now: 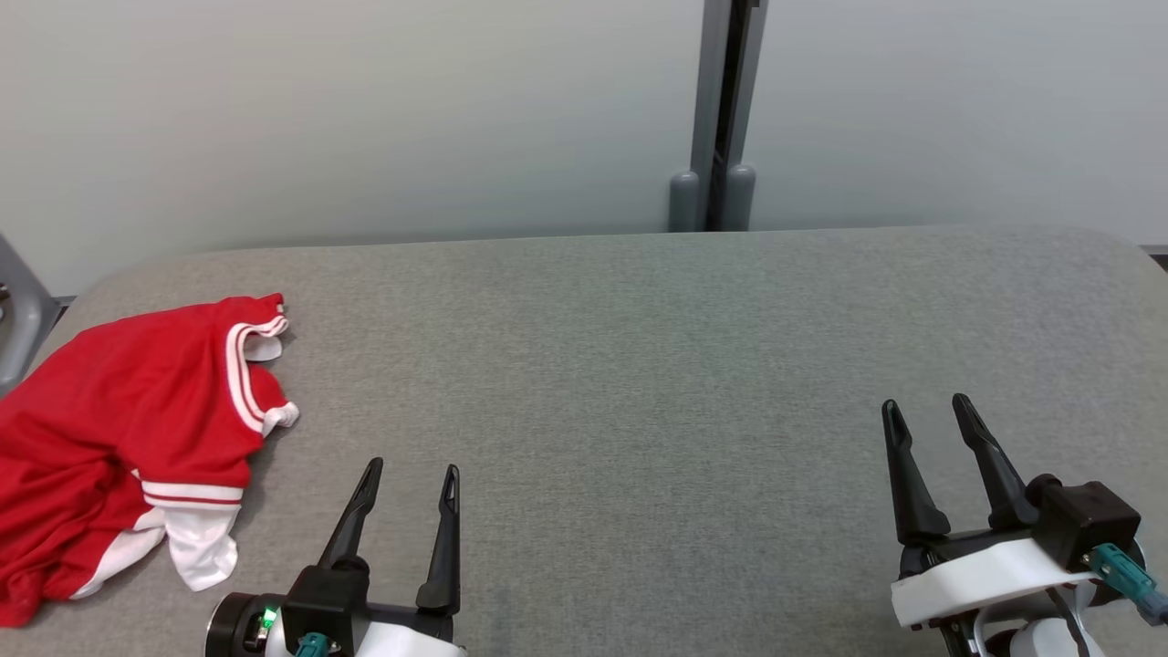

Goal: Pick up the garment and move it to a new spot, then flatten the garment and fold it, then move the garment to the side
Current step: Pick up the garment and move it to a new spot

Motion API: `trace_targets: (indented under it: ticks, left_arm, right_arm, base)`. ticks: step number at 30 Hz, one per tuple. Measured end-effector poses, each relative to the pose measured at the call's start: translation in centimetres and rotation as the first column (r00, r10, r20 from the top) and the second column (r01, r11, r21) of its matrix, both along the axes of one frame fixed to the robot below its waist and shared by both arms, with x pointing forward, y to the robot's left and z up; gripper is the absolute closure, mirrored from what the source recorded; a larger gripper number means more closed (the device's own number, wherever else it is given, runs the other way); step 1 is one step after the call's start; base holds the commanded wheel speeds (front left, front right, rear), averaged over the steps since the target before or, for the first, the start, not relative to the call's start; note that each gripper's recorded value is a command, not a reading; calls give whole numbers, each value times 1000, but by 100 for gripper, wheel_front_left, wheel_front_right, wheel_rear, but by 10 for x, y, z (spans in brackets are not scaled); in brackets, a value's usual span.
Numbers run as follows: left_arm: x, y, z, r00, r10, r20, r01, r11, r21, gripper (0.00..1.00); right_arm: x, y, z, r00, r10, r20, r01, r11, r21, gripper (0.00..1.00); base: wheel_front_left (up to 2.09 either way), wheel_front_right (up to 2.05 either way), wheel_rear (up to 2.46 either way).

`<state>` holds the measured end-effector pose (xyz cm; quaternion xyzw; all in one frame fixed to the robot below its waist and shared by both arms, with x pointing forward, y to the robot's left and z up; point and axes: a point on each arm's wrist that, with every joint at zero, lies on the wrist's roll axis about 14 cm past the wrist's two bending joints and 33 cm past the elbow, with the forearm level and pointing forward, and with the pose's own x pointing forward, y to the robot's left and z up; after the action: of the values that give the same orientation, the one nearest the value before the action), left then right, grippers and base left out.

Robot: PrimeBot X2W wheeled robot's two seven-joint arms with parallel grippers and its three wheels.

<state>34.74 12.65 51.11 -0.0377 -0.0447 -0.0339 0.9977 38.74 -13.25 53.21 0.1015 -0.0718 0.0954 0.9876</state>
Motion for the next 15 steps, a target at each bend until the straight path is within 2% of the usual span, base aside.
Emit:
trace_targets:
  ticks: [7, 15]
  left_arm:
    - [-8, 26, 0, 996, 85, -2, -85, 996, -8, 0]
    - [-30, 71, -2, 974, 227, -7, -228, 973, -29, 0]
  right_arm:
    - [6, 32, 3, 996, 92, 10, -92, 996, 7, 0]
    - [12, 84, 5, 972, 236, 14, -236, 971, 19, 0]
  base:
    - [0, 0, 0]
    - [0, 0, 0]
